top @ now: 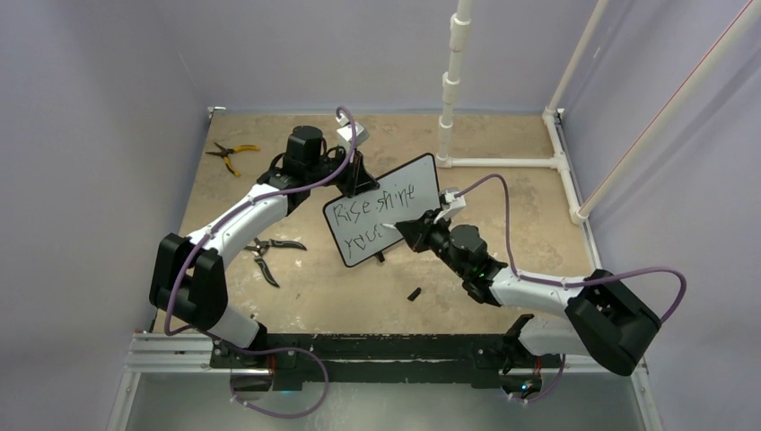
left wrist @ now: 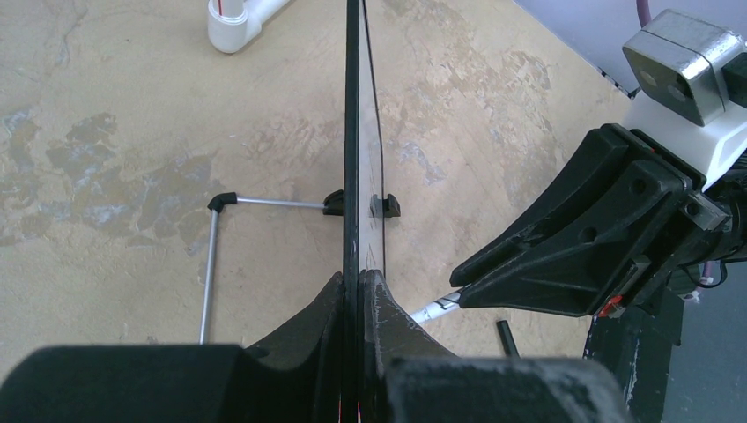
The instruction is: Write a sentence on the whiteboard
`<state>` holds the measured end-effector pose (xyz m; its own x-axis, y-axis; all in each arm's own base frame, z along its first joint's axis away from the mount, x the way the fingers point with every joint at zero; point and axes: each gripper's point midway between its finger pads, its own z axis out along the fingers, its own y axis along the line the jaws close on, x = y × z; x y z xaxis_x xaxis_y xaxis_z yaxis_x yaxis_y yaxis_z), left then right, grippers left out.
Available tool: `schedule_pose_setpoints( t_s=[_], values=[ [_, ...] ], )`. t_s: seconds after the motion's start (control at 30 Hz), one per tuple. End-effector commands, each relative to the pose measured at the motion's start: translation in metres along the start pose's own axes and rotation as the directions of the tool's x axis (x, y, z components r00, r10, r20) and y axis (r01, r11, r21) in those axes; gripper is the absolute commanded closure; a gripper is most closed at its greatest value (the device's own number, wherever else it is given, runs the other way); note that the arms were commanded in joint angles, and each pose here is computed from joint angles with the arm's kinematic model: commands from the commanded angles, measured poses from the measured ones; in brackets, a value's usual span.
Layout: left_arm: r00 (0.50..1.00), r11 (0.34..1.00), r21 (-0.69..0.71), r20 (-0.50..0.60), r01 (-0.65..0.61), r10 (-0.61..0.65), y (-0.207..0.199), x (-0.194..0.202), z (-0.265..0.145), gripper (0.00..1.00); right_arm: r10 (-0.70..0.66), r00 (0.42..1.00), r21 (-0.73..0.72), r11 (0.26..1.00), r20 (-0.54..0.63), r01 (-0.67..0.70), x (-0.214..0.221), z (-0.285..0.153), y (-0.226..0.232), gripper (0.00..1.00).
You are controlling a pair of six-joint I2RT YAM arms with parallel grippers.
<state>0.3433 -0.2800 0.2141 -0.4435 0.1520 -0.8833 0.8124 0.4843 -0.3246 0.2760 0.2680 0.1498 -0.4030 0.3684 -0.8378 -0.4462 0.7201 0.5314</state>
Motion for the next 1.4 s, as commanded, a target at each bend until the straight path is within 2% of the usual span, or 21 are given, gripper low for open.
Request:
schedule_pose_setpoints(
  t_s=[0.0, 0.4, 0.77, 1.03, 1.37],
  values=[
    [0.999, 0.999, 0.024, 0.031, -0.041, 0.04, -0.011, -0.011, -0.006, 1.0, 0.008, 0.997, -0.036, 0.999, 0.081, -0.005, -0.026, 0.008, 0.014, 1.0],
    [0.999, 0.999, 0.024, 0.03, -0.04, 0.039, -0.011, -0.01, -0.006, 1.0, 0.021, 0.997, 0.048, 0.999, 0.079, -0.025, -0.023, -0.001, -0.01, 1.0],
    [0.999, 0.999, 0.024, 0.031, -0.041, 0.04, -0.012, -0.011, -0.006, 1.0, 0.033, 0.999, 0.058, 0.998, -0.032, -0.031, 0.013, -0.002, -0.021, 1.0],
    [0.999, 0.999, 0.023, 0.03, -0.04, 0.039, -0.011, -0.01, -0.006, 1.0, 0.041, 0.998, 0.078, 0.996, -0.054, -0.037, 0.026, -0.005, -0.03, 1.0],
    [0.999, 0.999, 0.022, 0.031, -0.039, 0.039, -0.011, -0.01, -0.006, 1.0, 0.057, 0.998, 0.036, 0.998, 0.012, -0.058, 0.002, 0.002, -0.015, 1.0]
  ],
)
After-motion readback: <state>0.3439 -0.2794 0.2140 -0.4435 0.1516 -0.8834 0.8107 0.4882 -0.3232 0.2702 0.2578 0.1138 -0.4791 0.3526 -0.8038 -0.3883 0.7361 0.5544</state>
